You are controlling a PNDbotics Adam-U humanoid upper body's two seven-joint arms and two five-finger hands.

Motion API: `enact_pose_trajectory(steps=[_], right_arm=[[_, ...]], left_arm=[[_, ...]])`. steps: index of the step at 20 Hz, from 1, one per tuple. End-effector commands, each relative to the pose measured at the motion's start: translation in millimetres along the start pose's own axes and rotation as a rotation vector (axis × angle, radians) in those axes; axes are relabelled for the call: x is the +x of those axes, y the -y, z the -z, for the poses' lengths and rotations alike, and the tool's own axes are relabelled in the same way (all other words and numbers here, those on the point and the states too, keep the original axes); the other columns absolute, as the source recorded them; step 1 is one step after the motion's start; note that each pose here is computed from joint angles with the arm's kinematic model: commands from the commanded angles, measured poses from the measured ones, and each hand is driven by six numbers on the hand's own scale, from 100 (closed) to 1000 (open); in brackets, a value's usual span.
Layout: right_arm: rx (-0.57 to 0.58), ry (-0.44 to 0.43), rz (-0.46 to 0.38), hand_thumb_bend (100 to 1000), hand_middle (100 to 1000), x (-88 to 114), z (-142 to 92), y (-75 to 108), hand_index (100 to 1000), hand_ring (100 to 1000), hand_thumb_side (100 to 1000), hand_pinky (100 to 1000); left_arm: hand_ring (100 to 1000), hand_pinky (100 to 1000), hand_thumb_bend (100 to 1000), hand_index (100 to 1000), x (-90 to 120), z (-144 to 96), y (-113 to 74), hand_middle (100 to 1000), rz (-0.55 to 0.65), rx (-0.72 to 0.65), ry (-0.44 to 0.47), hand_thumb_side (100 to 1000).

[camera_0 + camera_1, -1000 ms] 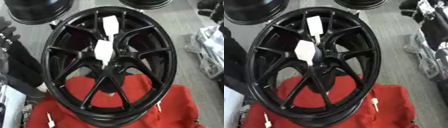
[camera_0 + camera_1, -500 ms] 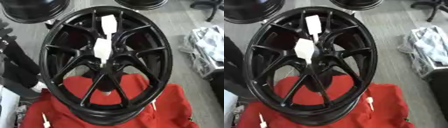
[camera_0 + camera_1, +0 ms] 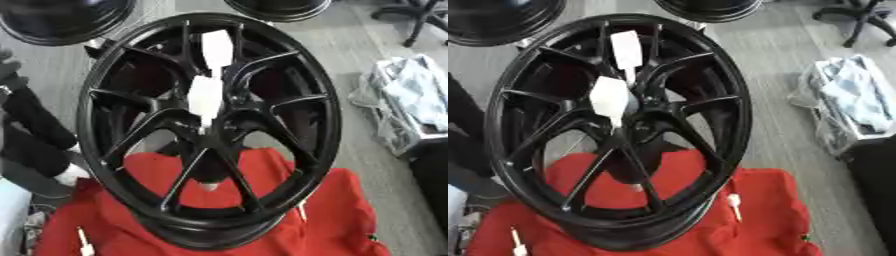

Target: Pull the pin out of the wheel hub.

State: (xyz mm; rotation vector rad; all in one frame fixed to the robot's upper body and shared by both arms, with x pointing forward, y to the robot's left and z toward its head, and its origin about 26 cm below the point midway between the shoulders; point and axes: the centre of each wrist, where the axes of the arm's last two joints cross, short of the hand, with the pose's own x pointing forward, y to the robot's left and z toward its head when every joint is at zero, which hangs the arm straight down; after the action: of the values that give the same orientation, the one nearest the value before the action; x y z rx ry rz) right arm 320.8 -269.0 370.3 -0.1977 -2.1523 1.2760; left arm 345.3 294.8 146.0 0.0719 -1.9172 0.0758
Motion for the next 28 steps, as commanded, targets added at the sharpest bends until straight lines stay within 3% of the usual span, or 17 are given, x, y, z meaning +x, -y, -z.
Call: enact_pose_trajectory(steps=[1, 11, 17, 25, 28], right_arm=[[0.076, 0.015, -0.093, 100, 762, 9, 13, 4.4, 839, 841, 438, 859], [0.335, 0.062, -0.220, 102, 770, 1, 57, -26.2, 850, 845, 521, 862], [0.518, 0.026, -0.245, 213, 760, -7, 73, -35.3, 847, 843, 476, 858], [0.537, 0.002, -0.247, 284, 760, 5, 82, -58.9, 847, 846, 381, 861], [0.529, -0.007, -0.259, 272, 758, 6, 86, -69.5, 844, 846, 378, 860]], left_arm=[[786, 759, 100, 790, 9, 3, -9.9, 722, 0.032, 0.017, 0.028, 796], [788, 760, 100, 791, 18, 4, -17.3, 725, 0.035, 0.065, 0.070, 783], [787, 760, 100, 791, 18, 0, -32.1, 724, 0.058, 0.109, 0.059, 780], [787, 760, 100, 792, 15, -5, -50.2, 724, 0.097, 0.150, 0.037, 779], [787, 760, 100, 792, 13, -6, -50.8, 723, 0.096, 0.153, 0.032, 781]])
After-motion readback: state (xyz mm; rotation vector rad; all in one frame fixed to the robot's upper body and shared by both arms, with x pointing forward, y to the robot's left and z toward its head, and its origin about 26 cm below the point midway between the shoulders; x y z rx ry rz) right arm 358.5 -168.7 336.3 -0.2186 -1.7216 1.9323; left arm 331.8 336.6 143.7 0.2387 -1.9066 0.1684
